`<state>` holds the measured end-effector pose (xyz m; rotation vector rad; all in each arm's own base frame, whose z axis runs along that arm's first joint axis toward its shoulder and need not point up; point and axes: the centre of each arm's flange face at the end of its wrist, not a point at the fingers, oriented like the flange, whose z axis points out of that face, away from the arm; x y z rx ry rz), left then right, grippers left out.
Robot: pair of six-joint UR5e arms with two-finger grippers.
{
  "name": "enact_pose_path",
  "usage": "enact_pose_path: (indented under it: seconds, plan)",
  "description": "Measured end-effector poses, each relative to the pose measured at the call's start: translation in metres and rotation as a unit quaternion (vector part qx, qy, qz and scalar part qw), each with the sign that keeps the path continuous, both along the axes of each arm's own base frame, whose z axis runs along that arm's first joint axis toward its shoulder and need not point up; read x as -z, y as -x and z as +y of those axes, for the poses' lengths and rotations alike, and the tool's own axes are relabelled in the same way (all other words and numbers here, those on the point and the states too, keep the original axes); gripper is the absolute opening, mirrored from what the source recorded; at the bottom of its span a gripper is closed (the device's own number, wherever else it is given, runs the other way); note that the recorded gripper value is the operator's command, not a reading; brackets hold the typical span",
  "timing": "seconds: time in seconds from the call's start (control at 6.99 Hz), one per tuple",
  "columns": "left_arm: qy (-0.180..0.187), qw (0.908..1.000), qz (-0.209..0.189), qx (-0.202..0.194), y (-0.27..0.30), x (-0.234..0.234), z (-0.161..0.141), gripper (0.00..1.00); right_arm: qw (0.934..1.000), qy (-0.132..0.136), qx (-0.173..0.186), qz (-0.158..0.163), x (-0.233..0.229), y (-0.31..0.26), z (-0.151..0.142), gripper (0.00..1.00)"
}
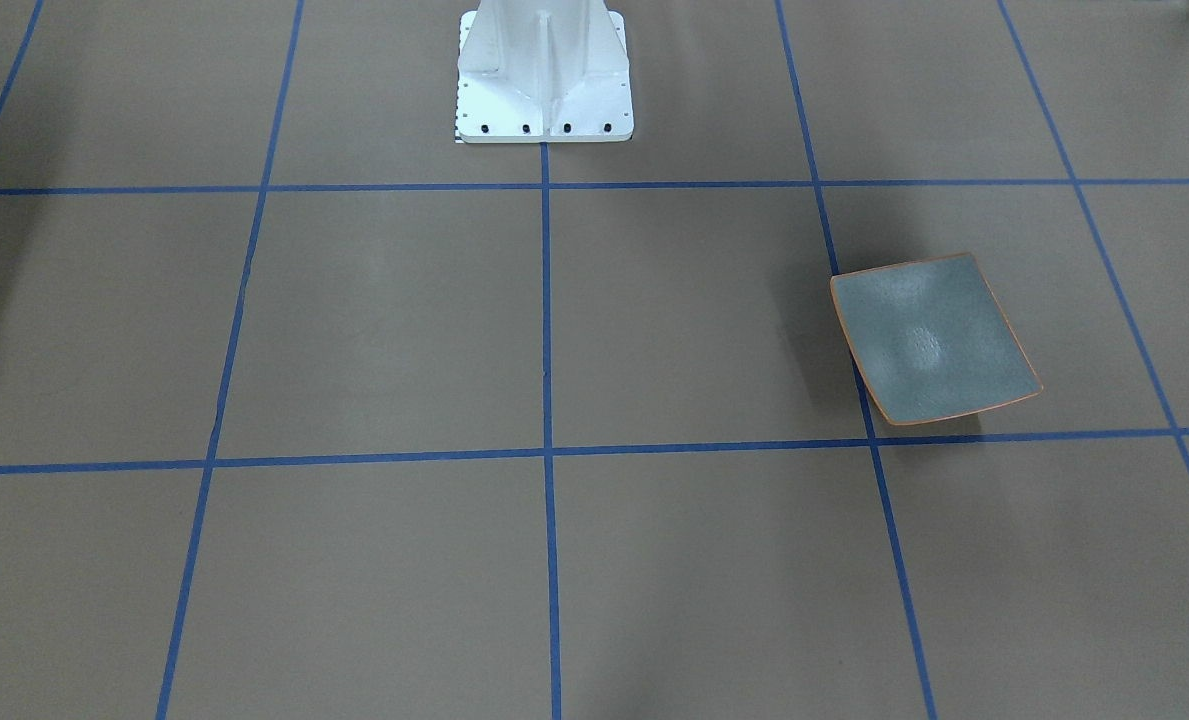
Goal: Transfer all bananas from basket to plate
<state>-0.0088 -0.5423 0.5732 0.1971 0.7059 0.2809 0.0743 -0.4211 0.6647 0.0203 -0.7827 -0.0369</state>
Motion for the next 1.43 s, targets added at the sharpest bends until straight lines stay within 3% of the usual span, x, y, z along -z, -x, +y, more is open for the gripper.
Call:
enact_pose_path:
  seconds: [1.0,1.43]
  plan:
    - [-0.024,0.9997,0.002,-0.002,-0.003,0.020,-0.011,1.00,0.9999,0.009,-0.012,0.006,-0.006,-0.007,0.000,1.00]
    - [-0.025,0.9997,0.002,-0.001,-0.003,0.021,-0.011,1.00,0.9970,0.006,-0.073,0.025,-0.006,-0.063,-0.003,1.00]
